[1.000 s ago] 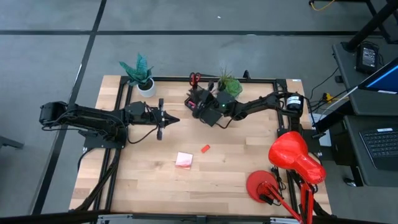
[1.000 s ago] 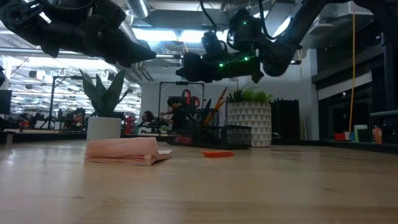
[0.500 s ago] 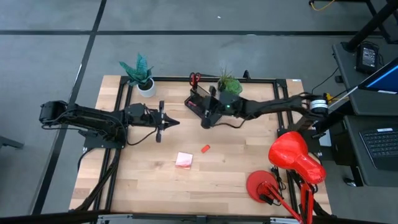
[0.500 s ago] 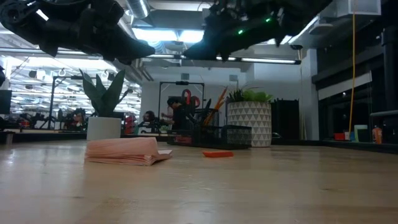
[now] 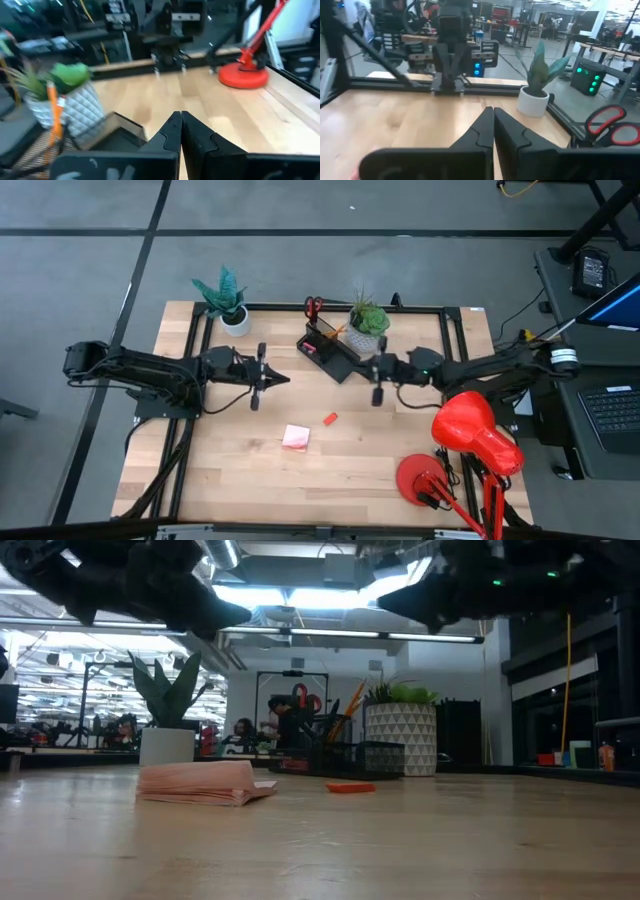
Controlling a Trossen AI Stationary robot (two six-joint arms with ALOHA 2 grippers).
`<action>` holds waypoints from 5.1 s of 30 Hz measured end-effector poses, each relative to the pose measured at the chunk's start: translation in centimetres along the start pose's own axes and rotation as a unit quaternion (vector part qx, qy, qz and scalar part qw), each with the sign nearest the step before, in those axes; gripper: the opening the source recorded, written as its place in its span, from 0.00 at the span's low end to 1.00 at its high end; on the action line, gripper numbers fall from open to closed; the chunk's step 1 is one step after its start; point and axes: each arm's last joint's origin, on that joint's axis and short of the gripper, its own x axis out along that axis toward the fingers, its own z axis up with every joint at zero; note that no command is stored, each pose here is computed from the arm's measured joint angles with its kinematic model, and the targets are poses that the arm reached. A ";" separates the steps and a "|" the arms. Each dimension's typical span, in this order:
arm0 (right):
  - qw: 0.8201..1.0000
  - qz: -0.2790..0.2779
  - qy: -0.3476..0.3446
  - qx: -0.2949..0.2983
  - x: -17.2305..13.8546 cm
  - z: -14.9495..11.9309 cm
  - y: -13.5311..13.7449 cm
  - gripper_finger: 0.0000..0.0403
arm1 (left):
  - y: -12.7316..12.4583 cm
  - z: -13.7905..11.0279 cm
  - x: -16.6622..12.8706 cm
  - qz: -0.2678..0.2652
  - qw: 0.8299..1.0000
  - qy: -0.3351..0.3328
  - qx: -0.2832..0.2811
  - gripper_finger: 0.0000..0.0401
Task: Pick and place office supplies into organizer
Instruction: Put the orange eraser into the black desk organizer
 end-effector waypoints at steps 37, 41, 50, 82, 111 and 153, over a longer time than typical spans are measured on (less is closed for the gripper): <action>0.999 0.022 0.027 0.004 -1.9 -2.4 5.5 0.02 | -5.8 1.4 6.3 0.002 0.991 0.125 -0.046 0.01; 1.000 0.013 0.028 0.000 -2.1 -2.3 6.1 0.02 | -6.9 2.5 7.6 -0.006 0.991 0.125 -0.041 0.01; 1.000 -0.002 0.026 -0.006 -2.7 -2.1 7.6 0.02 | -9.4 3.5 10.9 0.036 0.976 0.210 -0.038 0.01; 0.998 0.041 0.042 0.008 -4.4 -2.3 10.7 0.02 | -11.6 3.7 16.1 0.099 0.956 0.268 -0.066 0.01; 0.997 0.046 0.057 -0.002 -4.5 -2.6 10.8 0.02 | -11.3 2.1 15.7 0.051 0.944 0.309 -0.104 0.43; 0.997 0.045 0.061 0.008 -4.5 -2.7 10.8 0.02 | -10.1 2.3 16.9 0.121 0.884 0.411 -0.185 0.48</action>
